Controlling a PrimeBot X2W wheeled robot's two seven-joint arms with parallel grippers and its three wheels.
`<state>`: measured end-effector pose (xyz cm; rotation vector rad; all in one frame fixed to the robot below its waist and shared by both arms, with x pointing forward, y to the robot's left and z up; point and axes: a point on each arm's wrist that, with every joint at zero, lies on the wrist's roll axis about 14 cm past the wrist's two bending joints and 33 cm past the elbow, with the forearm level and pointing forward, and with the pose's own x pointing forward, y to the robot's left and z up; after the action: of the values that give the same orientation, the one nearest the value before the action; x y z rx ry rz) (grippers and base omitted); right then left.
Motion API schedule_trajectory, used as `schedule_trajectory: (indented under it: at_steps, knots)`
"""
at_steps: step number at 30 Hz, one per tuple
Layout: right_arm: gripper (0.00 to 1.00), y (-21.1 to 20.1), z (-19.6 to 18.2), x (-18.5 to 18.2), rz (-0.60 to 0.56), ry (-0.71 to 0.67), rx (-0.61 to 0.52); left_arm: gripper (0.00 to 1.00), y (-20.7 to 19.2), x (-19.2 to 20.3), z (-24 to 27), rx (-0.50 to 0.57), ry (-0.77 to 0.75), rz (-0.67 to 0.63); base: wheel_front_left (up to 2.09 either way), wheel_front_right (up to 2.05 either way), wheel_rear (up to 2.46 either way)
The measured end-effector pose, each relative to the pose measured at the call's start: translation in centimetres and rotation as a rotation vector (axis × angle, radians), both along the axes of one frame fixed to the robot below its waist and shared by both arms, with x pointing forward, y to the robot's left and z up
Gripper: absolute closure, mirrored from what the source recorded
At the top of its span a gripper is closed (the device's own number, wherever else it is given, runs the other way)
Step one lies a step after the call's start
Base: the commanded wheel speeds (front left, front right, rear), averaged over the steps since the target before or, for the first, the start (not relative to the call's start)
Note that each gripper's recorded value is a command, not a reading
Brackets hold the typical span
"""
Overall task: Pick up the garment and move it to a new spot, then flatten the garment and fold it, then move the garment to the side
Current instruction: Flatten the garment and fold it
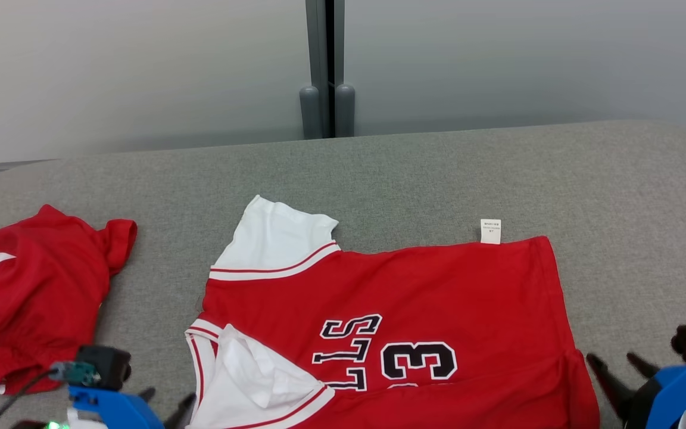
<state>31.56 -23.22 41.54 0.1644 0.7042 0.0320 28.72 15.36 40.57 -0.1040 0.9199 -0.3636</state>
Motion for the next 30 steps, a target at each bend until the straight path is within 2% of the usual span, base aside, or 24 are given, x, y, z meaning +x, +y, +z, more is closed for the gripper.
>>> schedule_trajectory:
  at_steps: [4,7,11,17,23,30]
  knots:
    - [0.00,-2.1,4.9,4.2,-0.066,-0.213,-0.073,0.00,0.7,4.8,3.1,0.049,-0.136,-0.039,0.00,0.00,0.00]
    - [0.00,-1.3,7.0,7.5,-0.097,-0.326,-0.060,0.00,0.3,9.5,5.4,0.040,-0.231,-0.049,0.00,0.00,0.00]
    - [0.00,-1.0,5.1,11.1,-0.079,-0.273,-0.084,0.00,-1.3,15.4,6.6,0.002,-0.275,-0.087,0.00,0.00,0.00]
    - [0.00,-0.7,0.7,15.7,-0.073,-0.152,-0.053,0.00,-4.0,21.1,4.5,0.008,-0.207,-0.205,0.00,0.00,0.00]
    - [0.00,0.7,-4.1,17.5,-0.033,0.007,-0.019,0.00,-4.7,24.4,0.0,0.050,-0.072,-0.252,0.00,0.00,0.00]
    - [0.00,1.3,-5.4,18.3,0.004,0.040,-0.013,0.00,-5.6,26.7,-3.5,0.065,0.018,-0.264,0.00,0.00,0.00]
